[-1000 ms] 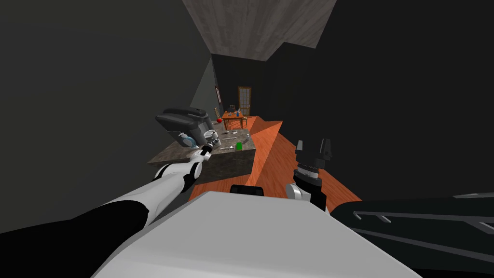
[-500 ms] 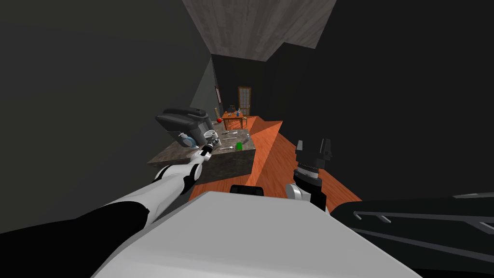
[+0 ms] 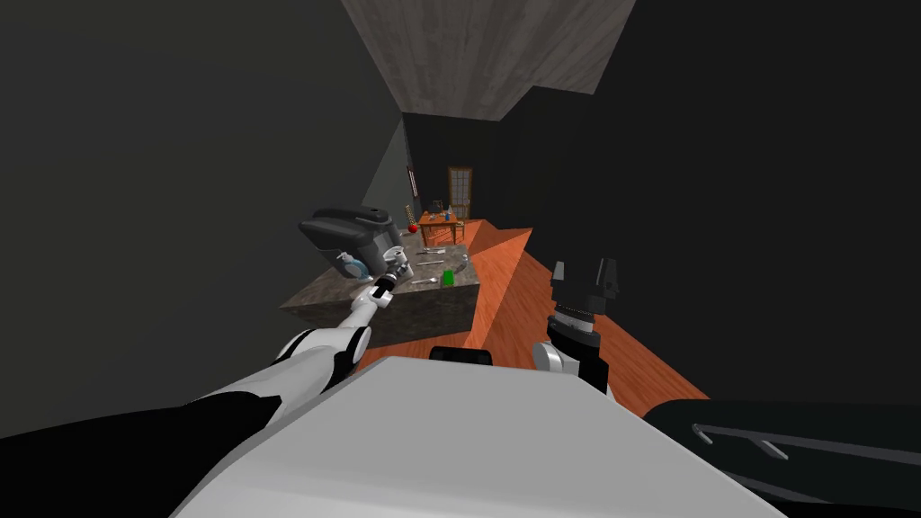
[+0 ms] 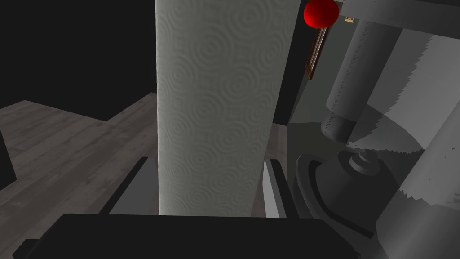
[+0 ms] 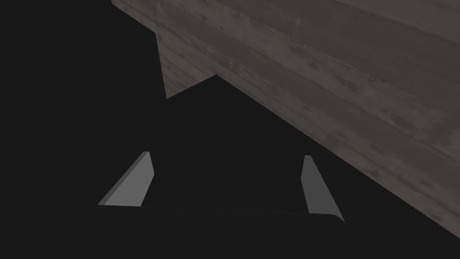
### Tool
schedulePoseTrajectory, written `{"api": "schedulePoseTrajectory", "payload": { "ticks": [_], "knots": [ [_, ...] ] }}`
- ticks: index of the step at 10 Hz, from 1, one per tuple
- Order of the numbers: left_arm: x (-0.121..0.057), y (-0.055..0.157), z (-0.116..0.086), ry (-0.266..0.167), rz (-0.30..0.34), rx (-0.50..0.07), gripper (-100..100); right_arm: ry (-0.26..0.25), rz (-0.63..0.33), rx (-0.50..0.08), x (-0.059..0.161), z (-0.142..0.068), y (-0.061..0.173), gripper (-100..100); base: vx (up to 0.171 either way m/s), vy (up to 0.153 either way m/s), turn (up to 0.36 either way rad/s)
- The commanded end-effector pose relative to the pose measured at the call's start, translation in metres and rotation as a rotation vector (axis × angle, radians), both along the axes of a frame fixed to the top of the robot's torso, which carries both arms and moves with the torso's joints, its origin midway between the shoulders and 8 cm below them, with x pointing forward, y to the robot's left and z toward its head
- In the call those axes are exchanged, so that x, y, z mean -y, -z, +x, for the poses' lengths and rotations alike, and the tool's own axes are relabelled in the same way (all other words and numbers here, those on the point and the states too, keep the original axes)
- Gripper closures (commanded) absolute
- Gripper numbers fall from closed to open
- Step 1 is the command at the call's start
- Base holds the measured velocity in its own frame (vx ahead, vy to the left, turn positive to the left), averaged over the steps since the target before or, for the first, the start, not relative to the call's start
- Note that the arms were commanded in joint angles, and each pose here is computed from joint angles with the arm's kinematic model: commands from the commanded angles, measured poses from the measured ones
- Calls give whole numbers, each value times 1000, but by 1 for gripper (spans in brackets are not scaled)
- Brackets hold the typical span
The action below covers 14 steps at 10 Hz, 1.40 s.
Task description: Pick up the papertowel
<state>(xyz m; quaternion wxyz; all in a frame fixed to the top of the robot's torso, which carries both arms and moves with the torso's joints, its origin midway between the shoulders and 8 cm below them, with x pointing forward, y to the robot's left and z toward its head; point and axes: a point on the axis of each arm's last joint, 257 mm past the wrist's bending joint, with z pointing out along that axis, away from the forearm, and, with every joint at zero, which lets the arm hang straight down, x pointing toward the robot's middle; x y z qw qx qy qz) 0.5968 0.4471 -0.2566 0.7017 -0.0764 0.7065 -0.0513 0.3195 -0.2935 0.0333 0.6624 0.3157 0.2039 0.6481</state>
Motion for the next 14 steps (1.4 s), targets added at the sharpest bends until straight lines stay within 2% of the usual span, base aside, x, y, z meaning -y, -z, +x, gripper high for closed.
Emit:
{"api": "schedulePoseTrajectory", "payload": {
  "ticks": [1,2,3,4,5,7,8,9,11,12,14],
  "knots": [
    [0,10,-12,2,11,-12,100,0,0,0,0,0,0,0,90,32,52],
    [0,9,-13,3,13,-10,100,0,0,0,0,0,0,0,30,12,1],
    [4,-1,-9,11,18,11,100,0,0,0,0,0,0,0,-11,1,-2],
    [7,24,-22,6,7,-39,100,0,0,0,0,0,0,0,46,14,91],
    [7,22,-27,10,13,-33,100,0,0,0,0,0,0,0,83,7,49],
    [13,3,-24,28,26,9,100,0,0,0,0,0,0,0,25,3,9],
    [17,27,-39,23,13,-40,100,0,0,0,0,0,0,0,71,14,96],
    [17,27,-45,26,18,-38,100,0,0,0,0,0,0,0,89,4,52],
    [25,5,-39,45,28,7,100,0,0,0,0,0,0,0,18,4,4],
    [30,29,-53,39,11,-43,100,0,0,0,0,0,0,0,59,13,86],
    [31,26,-61,45,18,-34,100,0,0,0,0,0,0,0,60,9,38]
  ]
}}
